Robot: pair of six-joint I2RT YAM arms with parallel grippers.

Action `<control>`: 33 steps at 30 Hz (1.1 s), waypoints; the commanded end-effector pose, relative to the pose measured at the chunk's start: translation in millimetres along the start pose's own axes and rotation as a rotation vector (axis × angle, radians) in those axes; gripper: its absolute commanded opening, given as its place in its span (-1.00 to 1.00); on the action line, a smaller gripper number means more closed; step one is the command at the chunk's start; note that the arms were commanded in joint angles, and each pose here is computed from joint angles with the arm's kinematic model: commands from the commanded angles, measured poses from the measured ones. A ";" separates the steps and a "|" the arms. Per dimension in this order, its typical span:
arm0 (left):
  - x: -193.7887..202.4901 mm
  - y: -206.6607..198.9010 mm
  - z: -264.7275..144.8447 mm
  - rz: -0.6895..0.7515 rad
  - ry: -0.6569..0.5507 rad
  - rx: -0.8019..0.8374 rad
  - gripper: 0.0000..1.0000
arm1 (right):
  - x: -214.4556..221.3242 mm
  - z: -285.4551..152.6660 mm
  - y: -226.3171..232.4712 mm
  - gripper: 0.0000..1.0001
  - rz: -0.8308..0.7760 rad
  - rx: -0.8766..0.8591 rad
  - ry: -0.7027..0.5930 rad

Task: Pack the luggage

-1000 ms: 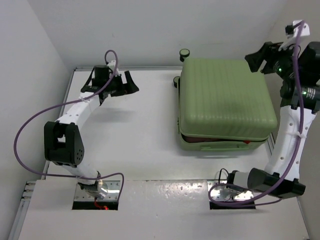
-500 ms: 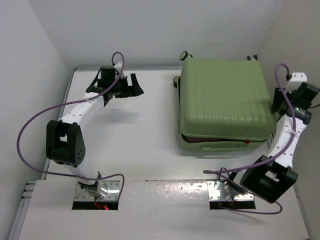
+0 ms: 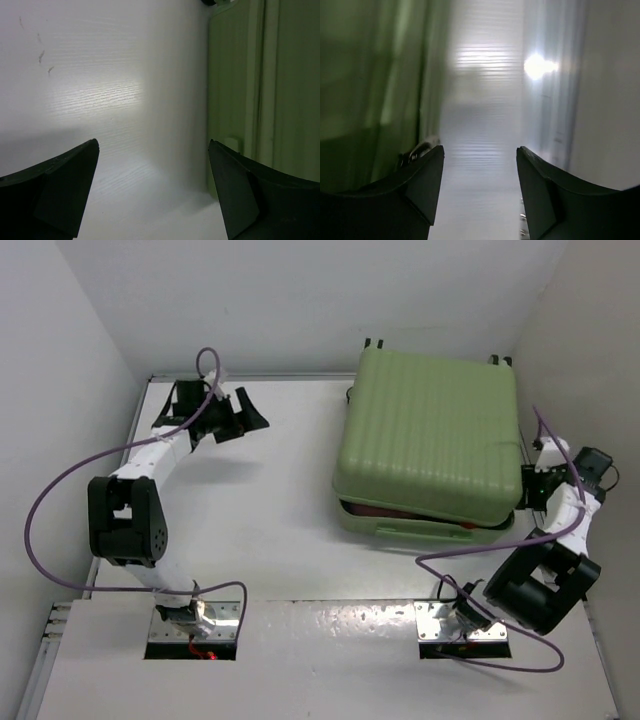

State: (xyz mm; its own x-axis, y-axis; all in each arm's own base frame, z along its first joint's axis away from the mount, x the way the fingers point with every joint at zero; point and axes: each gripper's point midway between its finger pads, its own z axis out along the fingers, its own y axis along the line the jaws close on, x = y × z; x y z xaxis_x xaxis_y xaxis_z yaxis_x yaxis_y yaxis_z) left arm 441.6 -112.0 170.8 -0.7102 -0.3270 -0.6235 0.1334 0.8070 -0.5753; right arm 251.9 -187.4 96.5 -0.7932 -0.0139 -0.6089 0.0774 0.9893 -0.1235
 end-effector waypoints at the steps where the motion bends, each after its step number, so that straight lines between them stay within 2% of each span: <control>1: -12.0 5.4 -9.4 -0.103 -0.027 0.098 0.92 | 25.1 -18.7 135.2 0.21 -0.116 -0.581 0.054; 2: -13.2 7.4 -10.3 -0.138 -0.038 0.119 0.92 | 20.9 -27.8 168.0 0.21 -0.182 -0.696 0.036; 4: -19.7 13.6 -19.4 -0.160 -0.056 0.135 0.92 | 20.6 -41.7 198.3 0.21 -0.233 -0.808 0.010; 7: -29.1 15.5 -28.3 -0.154 -0.086 0.139 0.92 | 13.1 -61.9 266.6 0.21 -0.421 -1.019 -0.037; 8: -32.1 21.1 -30.9 -0.161 -0.097 0.130 0.92 | 5.1 -61.5 277.6 0.21 -0.466 -1.039 -0.068; 9: -40.6 20.9 -37.0 -0.153 -0.120 0.129 0.92 | 10.4 -75.6 313.5 0.21 -0.571 -1.131 -0.057; 10: -41.5 17.9 -40.8 -0.150 -0.123 0.130 0.92 | -5.4 -71.9 329.3 0.21 -0.627 -1.150 -0.124; 11: -44.1 23.2 -43.2 -0.147 -0.133 0.122 0.92 | -9.6 -67.8 342.6 0.21 -0.646 -1.177 -0.120; 12: -49.5 23.7 -53.8 -0.142 -0.160 0.117 0.92 | -7.9 -82.0 373.5 0.21 -0.724 -1.246 -0.127; 13: -52.2 23.6 -59.7 -0.136 -0.175 0.123 0.92 | -11.3 -71.5 389.2 0.23 -0.732 -1.267 -0.123; 14: -55.0 22.3 -66.9 -0.137 -0.195 0.134 0.92 | -33.4 -79.1 404.1 0.23 -0.773 -1.277 -0.184; 15: -59.5 29.8 -74.9 -0.148 -0.240 0.130 0.92 | -23.6 -93.1 429.3 0.26 -0.835 -1.330 -0.176; 17: -70.1 25.0 -96.3 -0.117 -0.314 0.134 0.94 | -24.6 -92.3 455.7 0.28 -0.908 -1.342 -0.204; 18: -73.4 24.3 -102.7 -0.115 -0.336 0.135 0.94 | -48.7 -102.9 468.4 0.28 -0.919 -1.336 -0.285; 20: -78.4 31.6 -112.0 -0.106 -0.369 0.090 0.96 | -68.6 -120.0 484.2 0.30 -0.911 -1.327 -0.373; 21: -76.0 38.1 -116.7 -0.121 -0.367 0.062 0.96 | -85.1 -132.7 484.8 0.30 -0.911 -1.314 -0.454; 22: -81.0 46.8 -121.9 -0.127 -0.384 0.027 0.96 | -93.4 -126.5 477.6 0.30 -0.890 -1.250 -0.477; 23: -82.9 47.9 -128.4 -0.117 -0.399 0.011 0.96 | -117.9 -133.5 479.0 0.30 -0.863 -1.215 -0.602; 24: -84.7 46.9 -131.1 -0.112 -0.410 0.005 0.96 | -116.8 -140.0 466.9 0.30 -0.818 -1.192 -0.636; 25: -89.4 53.2 -136.9 -0.092 -0.438 -0.031 0.96 | -127.2 -125.6 438.5 0.33 -0.766 -1.057 -0.677; 26: -89.0 53.2 -139.5 -0.080 -0.441 -0.043 0.96 | -148.3 -129.2 428.1 0.38 -0.738 -0.982 -0.781; 27: -90.0 51.3 -142.0 -0.059 -0.448 -0.045 0.96 | -144.5 -125.9 407.7 0.41 -0.689 -0.899 -0.789; 28: -85.0 49.7 -137.4 -0.028 -0.428 -0.054 0.96 | -163.4 -109.8 372.0 0.46 -0.599 -0.790 -0.784; 29: -81.9 53.4 -134.8 -0.018 -0.419 -0.083 0.94 | -160.9 -102.5 358.9 0.48 -0.566 -0.766 -0.748; 31: -71.5 62.9 -126.6 -0.018 -0.382 -0.140 0.91 | -173.3 -79.1 302.0 0.48 -0.404 -0.630 -0.706; 32: -70.9 68.2 -124.2 -0.026 -0.379 -0.157 0.91 | -184.3 -70.8 269.4 0.48 -0.332 -0.539 -0.719; 33: -68.4 72.9 -123.2 -0.034 -0.378 -0.175 0.91 | -190.1 -69.2 256.2 0.48 -0.266 -0.513 -0.736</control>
State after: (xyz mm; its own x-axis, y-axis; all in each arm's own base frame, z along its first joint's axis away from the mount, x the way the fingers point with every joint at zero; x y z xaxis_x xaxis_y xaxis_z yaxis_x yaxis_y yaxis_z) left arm 415.0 22.3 243.0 -0.4095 -0.5318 -0.7413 0.0119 0.8093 -0.5872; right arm 353.8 133.9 224.6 -0.1150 -0.2918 -0.9495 -0.6774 0.7222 -0.1399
